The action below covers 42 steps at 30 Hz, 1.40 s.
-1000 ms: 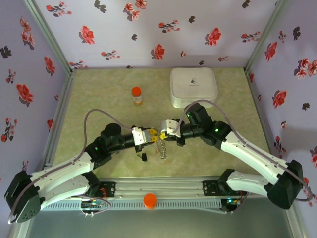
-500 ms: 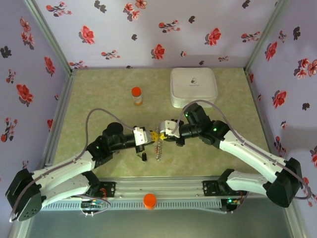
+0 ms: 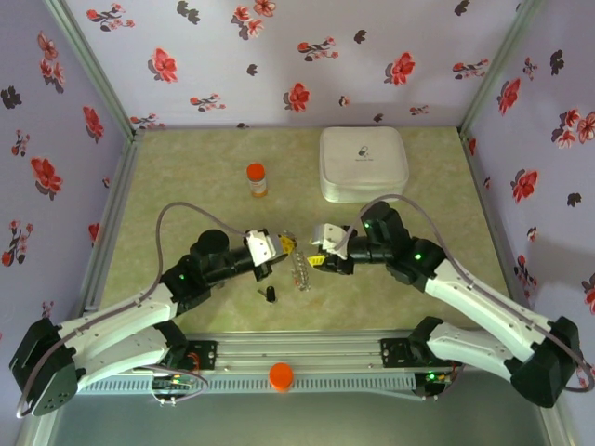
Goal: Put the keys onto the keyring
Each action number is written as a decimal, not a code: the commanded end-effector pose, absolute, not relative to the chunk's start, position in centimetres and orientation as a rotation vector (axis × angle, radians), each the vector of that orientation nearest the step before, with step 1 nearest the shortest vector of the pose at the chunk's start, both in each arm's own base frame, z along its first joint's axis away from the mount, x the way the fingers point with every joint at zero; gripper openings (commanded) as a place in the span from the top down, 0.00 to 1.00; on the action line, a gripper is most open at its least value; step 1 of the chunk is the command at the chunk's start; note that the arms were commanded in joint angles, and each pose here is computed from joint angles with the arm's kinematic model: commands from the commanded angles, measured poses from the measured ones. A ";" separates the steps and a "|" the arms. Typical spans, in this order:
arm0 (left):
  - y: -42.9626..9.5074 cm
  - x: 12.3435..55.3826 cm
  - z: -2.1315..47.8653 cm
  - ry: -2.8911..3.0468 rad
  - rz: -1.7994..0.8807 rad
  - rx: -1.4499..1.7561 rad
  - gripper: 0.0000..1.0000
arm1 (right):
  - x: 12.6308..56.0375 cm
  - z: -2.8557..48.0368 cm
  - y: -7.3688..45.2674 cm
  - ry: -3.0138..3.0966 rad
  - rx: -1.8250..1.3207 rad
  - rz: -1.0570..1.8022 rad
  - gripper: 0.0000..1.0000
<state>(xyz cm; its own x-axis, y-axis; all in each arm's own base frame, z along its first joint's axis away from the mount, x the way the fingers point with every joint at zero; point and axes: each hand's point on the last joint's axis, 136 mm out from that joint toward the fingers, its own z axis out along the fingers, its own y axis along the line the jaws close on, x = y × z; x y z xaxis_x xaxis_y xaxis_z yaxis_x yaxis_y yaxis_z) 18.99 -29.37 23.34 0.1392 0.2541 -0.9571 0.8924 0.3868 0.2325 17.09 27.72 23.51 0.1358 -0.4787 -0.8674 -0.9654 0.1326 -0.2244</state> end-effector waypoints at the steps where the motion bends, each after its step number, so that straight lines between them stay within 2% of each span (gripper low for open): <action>1: -28.1 21.4 27.0 1.425 -0.609 0.893 1.00 | 18.3 24.5 27.1 1.517 -1.348 0.633 0.60; 7: -27.2 22.4 27.9 1.467 -0.579 0.810 1.00 | 19.8 25.6 27.0 1.539 -1.246 0.604 0.59; 13: -24.2 24.2 29.1 1.499 -0.424 0.661 1.00 | 21.2 25.6 26.8 1.638 -1.172 0.578 0.60; 20: -17.8 27.6 28.8 1.571 -0.149 0.343 1.00 | 19.6 20.5 29.3 1.805 -1.218 0.642 0.64; 26: -14.6 28.5 27.4 1.634 -0.104 0.195 1.00 | 17.8 16.5 33.2 1.987 -1.105 0.834 0.63; 35: -13.3 28.1 25.7 1.689 -0.102 0.178 1.00 | 15.0 9.6 36.4 2.531 -0.839 0.960 0.65; 42: -13.9 27.5 24.4 1.696 -0.157 0.216 1.00 | 12.0 6.3 37.4 2.772 -0.802 0.920 0.66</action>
<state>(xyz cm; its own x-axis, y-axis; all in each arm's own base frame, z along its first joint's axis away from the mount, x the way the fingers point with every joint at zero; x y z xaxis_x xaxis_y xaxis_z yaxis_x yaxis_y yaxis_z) 27.67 -13.87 23.87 -0.1432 0.0910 -0.9855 0.2231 0.9731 0.0575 13.28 37.24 6.94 -0.7899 -0.4788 -0.3831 -0.6132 0.6199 0.4896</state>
